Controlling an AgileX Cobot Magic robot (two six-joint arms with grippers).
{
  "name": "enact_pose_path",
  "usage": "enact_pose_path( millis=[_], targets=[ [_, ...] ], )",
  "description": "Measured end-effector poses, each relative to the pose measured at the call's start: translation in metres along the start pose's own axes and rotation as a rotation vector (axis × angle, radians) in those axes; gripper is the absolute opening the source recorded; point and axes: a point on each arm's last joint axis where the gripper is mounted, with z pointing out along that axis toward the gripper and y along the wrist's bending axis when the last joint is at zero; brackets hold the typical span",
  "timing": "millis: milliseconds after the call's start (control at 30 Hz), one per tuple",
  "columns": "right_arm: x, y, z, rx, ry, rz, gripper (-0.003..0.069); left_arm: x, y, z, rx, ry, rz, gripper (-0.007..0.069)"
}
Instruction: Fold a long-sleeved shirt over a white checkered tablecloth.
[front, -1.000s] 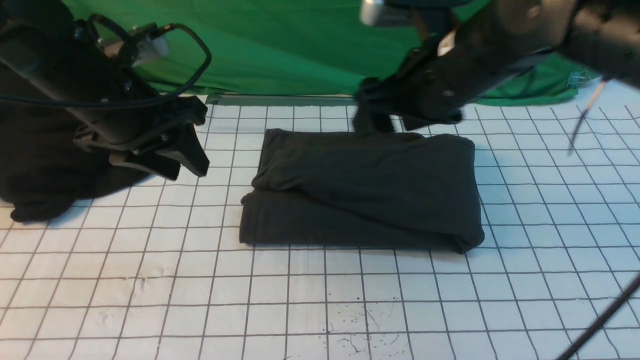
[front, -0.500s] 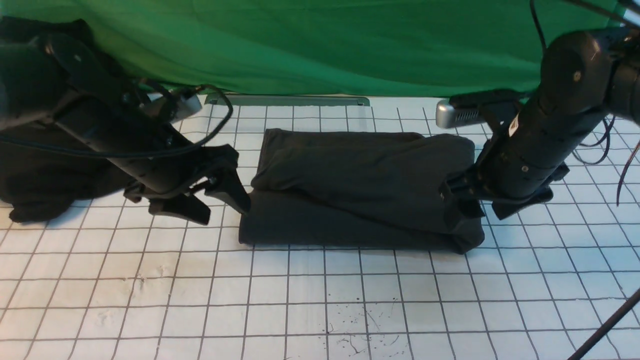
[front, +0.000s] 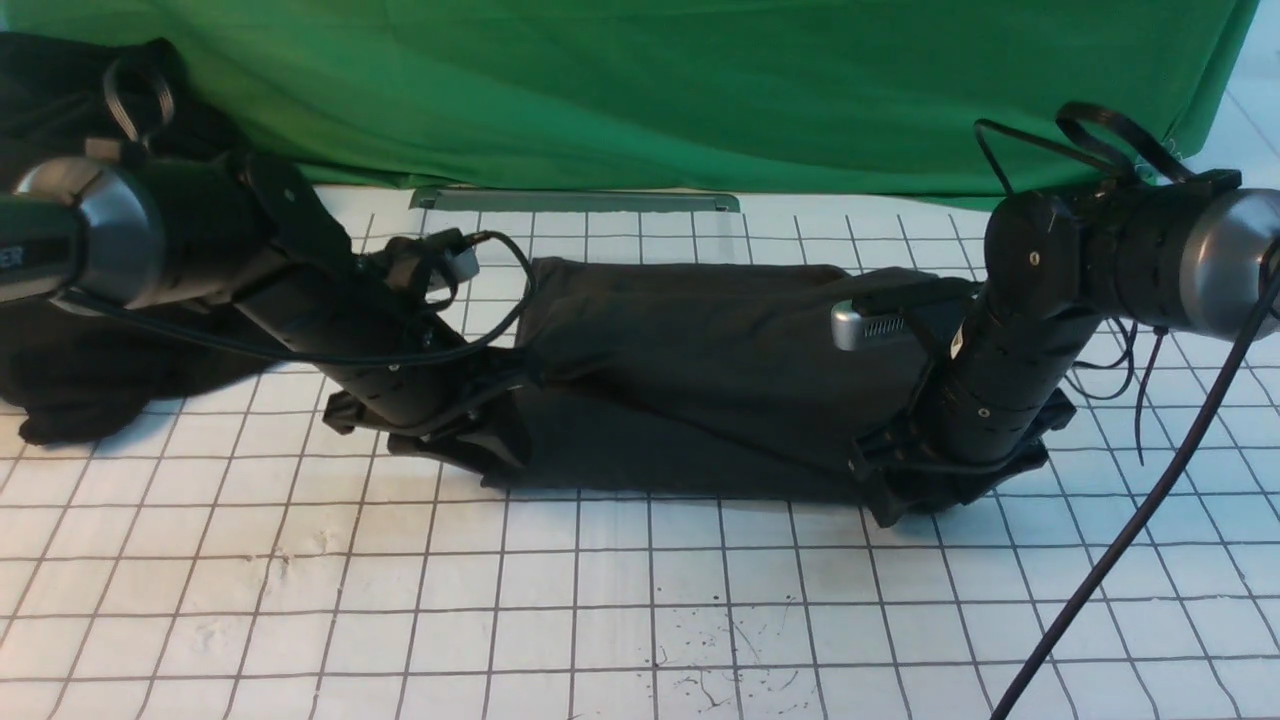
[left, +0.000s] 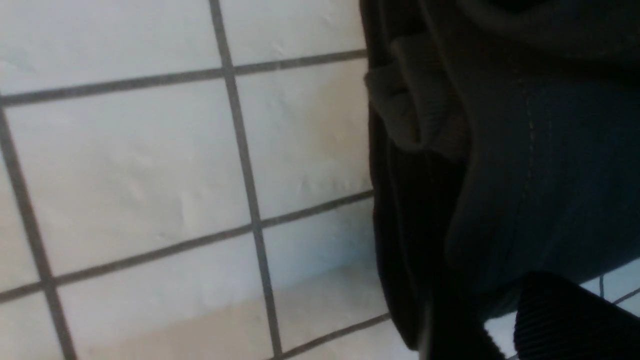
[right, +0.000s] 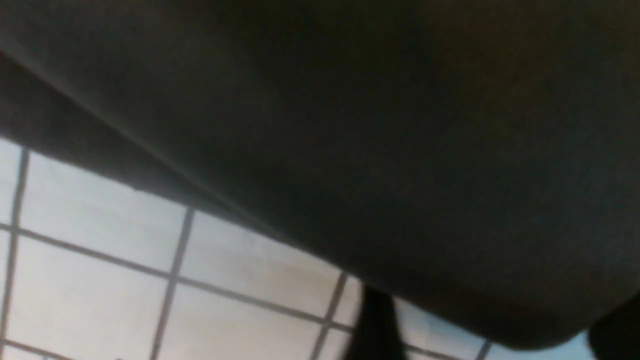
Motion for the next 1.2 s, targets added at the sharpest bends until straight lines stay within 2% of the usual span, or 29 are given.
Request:
enact_pose_path(
  millis=[33, 67, 133, 167, 200, 233, 367, 533, 733, 867, 967, 1200],
  targets=[
    [0.0, -0.001, 0.0, 0.003, -0.003, -0.009, 0.0355, 0.0, 0.0, 0.001, 0.002, 0.006, -0.003, 0.0119],
    [0.0, -0.001, -0.001, 0.003, -0.004, -0.011, 0.0339, 0.001, 0.001, 0.002, 0.002, 0.008, -0.004, 0.0109],
    [-0.001, -0.002, -0.001, 0.005, -0.008, -0.023, 0.0124, 0.002, 0.0, 0.002, 0.008, 0.02, -0.006, 0.0027],
    [-0.001, -0.003, -0.001, 0.005, -0.008, -0.023, 0.0124, 0.002, 0.0, 0.001, 0.009, 0.02, -0.004, 0.0021],
    [-0.001, -0.003, -0.002, 0.005, -0.008, -0.025, 0.0055, 0.002, -0.002, -0.002, 0.014, 0.026, 0.001, 0.0008],
    [0.0, -0.003, -0.002, 0.005, -0.006, -0.026, 0.0044, 0.003, -0.003, -0.006, 0.018, 0.032, 0.005, 0.0005],
    [0.004, -0.002, -0.011, 0.003, 0.027, -0.035, 0.0041, 0.008, -0.01, -0.024, 0.032, 0.056, 0.03, 0.0005],
    [0.023, 0.008, -0.047, -0.007, 0.126, -0.077, 0.004, 0.036, -0.031, -0.052, 0.054, 0.139, 0.094, 0.0005],
    [0.039, 0.033, -0.071, -0.011, 0.166, -0.114, 0.0039, 0.082, -0.043, -0.043, 0.025, 0.236, 0.105, 0.0005],
    [0.054, 0.044, -0.063, -0.007, 0.217, -0.139, 0.0039, 0.1, -0.036, -0.033, -0.017, 0.275, 0.087, 0.0005],
    [0.068, 0.043, -0.047, 0.005, 0.258, -0.13, 0.0041, 0.104, -0.031, -0.031, -0.05, 0.287, 0.089, 0.0005],
    [0.081, 0.037, -0.031, 0.036, 0.272, -0.133, 0.0043, 0.102, -0.031, -0.031, -0.057, 0.259, 0.09, 0.0005]
  ],
)
